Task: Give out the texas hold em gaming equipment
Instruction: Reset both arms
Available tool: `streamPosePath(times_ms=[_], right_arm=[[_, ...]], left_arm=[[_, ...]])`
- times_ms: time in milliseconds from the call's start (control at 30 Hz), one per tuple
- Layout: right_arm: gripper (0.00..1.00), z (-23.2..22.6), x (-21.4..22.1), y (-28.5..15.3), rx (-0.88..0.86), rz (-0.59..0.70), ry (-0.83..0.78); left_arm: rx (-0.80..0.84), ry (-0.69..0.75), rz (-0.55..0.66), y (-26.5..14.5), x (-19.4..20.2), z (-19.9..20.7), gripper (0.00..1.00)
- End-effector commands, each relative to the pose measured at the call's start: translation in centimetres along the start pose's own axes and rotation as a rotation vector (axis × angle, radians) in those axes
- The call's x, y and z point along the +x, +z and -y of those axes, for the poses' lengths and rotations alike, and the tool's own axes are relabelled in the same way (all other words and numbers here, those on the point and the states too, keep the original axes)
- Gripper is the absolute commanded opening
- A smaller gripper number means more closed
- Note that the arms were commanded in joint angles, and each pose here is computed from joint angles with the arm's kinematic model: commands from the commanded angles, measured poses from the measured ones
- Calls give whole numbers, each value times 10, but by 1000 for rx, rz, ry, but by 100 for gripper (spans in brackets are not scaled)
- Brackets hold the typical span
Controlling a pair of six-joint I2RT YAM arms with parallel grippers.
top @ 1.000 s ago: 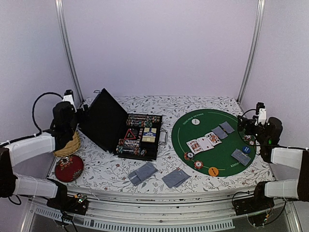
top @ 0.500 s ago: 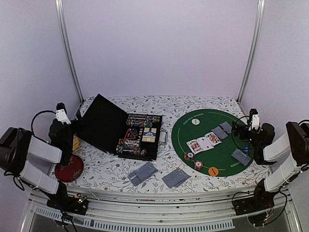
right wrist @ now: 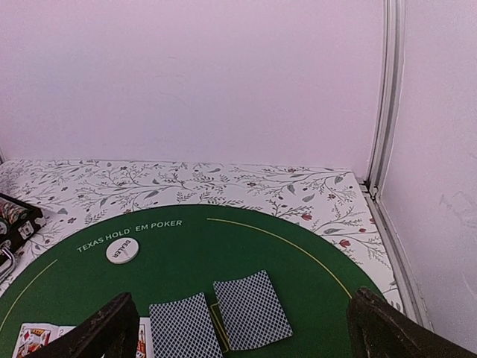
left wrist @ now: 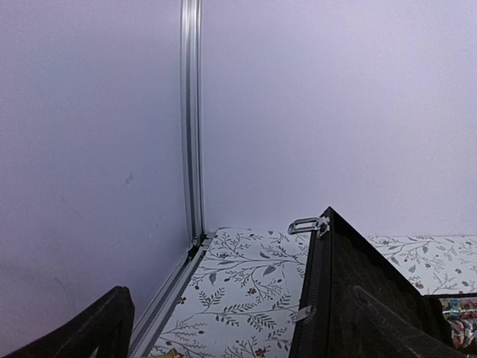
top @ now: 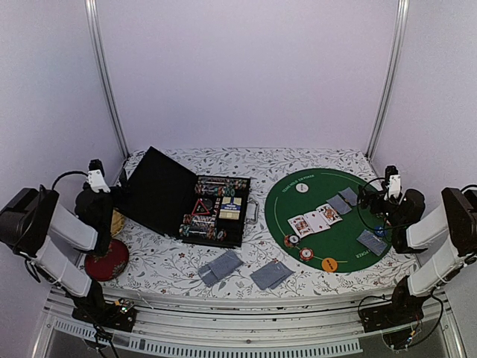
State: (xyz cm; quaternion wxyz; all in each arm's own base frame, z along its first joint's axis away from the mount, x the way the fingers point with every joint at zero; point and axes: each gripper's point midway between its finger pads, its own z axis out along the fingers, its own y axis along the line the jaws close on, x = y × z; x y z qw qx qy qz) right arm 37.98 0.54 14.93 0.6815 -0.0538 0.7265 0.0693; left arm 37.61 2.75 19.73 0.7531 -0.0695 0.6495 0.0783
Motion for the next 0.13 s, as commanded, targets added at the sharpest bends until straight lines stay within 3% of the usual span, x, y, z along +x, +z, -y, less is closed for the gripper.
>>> streamPosePath(times_ms=[0, 100], right_arm=[[99, -10, -7, 0, -46, 50, -31], [99, -11, -8, -1, -49, 57, -37]], left_arm=[[24, 54, -147, -4, 41, 2, 98], [25, 53, -143, -4, 40, 2, 98]])
